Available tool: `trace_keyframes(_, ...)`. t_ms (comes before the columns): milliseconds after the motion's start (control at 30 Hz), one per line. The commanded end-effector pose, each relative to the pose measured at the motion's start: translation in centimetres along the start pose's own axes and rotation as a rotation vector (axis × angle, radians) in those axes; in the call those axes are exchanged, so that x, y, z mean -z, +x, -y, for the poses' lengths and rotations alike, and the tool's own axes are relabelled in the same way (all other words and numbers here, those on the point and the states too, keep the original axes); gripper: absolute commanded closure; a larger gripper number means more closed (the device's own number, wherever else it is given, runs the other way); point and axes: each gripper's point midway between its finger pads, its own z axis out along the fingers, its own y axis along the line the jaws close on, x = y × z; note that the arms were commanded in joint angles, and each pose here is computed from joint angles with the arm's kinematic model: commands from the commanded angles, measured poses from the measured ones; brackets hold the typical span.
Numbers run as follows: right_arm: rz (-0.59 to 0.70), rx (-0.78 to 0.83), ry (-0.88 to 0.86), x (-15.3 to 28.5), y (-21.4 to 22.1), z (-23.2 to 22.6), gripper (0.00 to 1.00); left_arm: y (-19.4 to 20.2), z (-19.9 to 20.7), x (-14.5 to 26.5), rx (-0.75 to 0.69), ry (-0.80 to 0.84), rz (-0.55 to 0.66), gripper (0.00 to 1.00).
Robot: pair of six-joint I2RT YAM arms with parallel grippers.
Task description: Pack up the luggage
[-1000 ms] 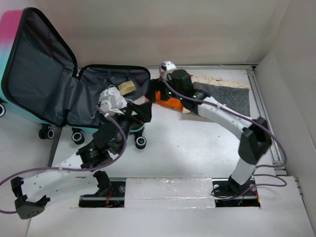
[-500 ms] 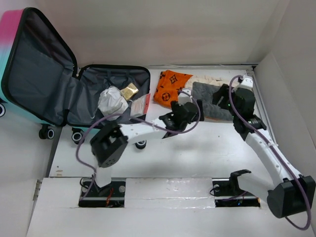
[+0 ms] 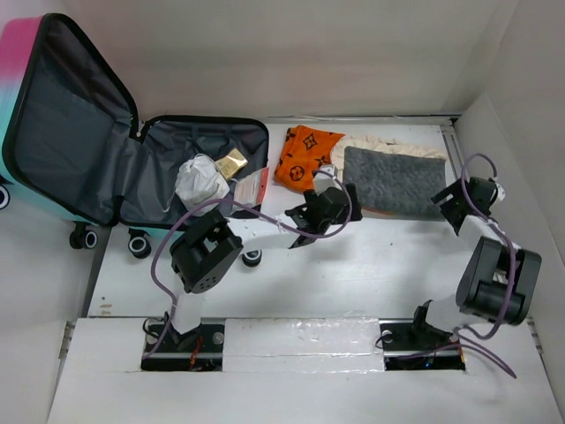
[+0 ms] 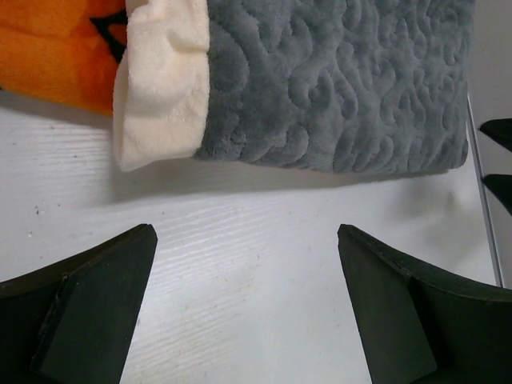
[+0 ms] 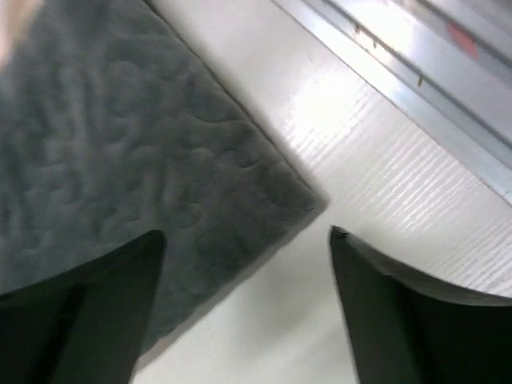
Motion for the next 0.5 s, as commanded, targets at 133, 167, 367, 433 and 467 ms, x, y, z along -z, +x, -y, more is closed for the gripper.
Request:
trace_keyframes(133,-0.095,-0.037,-0.065,-4.2,1.1,-0.7,0.31,-2.1,2.0,2.4,0.052,0.109,0.045,0.07)
trace_keyframes(167,-0.09,-0.036,-0.084,-4.2,0.6,-1.3,0.34,-2.8,2.4,3.0,0.062,0.127,0.061,0.07)
trace_keyframes(367,-0.115,-0.034,-0.077,-5.0,0.3,-1.3,0.89,-2.7,1.7,3.5,0.055,0.123,0.071,0.07)
trace_keyframes(433,-0.144,-0.043,-0.05,-4.8,0.7,-0.6,1.0,-2.5,1.5,3.5,0.052,0.117,0.066,0.07)
trace_keyframes(467,-0.135,-0.042,-0.072,-4.4,0.2,-1.1,1.0,-2.4,0.8,3.3,0.051,0.102,0.063,0.07)
